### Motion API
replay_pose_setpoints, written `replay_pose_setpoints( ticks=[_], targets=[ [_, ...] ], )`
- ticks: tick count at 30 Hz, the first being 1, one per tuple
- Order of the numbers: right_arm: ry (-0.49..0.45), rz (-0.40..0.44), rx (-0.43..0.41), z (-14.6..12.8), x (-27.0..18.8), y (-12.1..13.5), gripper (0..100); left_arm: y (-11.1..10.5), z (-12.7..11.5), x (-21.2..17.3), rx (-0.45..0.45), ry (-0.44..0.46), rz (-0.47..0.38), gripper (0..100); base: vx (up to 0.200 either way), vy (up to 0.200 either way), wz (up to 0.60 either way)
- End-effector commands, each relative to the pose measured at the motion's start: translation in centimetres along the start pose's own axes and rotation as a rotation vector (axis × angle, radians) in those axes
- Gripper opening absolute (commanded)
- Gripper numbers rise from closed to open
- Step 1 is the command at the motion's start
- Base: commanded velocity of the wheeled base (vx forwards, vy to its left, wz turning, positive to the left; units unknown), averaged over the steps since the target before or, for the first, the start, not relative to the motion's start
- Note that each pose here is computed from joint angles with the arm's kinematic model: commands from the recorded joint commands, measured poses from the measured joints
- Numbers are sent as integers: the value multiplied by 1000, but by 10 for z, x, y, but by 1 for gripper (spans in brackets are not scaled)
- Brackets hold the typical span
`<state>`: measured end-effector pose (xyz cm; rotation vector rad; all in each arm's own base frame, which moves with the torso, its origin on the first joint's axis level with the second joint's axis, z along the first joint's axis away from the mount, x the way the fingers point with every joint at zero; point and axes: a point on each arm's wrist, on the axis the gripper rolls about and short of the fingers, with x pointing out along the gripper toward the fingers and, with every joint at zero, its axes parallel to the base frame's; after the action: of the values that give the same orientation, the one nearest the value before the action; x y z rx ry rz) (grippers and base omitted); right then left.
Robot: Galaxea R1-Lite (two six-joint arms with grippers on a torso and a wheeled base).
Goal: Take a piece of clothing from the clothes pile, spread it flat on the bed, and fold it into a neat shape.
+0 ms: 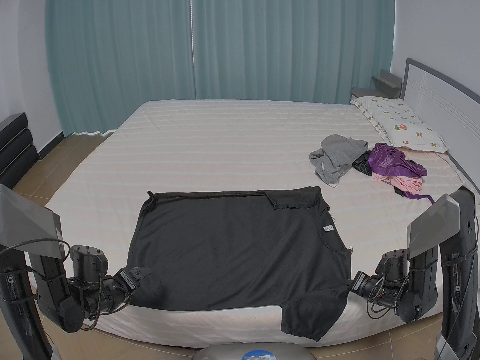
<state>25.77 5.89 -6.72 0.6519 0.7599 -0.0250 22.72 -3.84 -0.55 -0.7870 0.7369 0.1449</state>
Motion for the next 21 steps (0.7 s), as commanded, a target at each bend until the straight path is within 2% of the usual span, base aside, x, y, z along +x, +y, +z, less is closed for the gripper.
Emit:
replay_pose_setpoints(
  ticks=[1,11,16,21],
  targets=[
    [-4,4,2,1,-9,1,0,1,-1,0,5,4,7,100,0,0,0],
    [26,-35,6,-3,-23,-6,0,9,-7,5,49,37,46,100,0,0,0],
    [23,-33,4,-3,-21,-6,0,11,-5,5,43,32,54,100,0,0,0],
    [22,-32,6,-3,-19,-6,0,23,1,4,76,33,94,100,0,0,0]
  ],
)
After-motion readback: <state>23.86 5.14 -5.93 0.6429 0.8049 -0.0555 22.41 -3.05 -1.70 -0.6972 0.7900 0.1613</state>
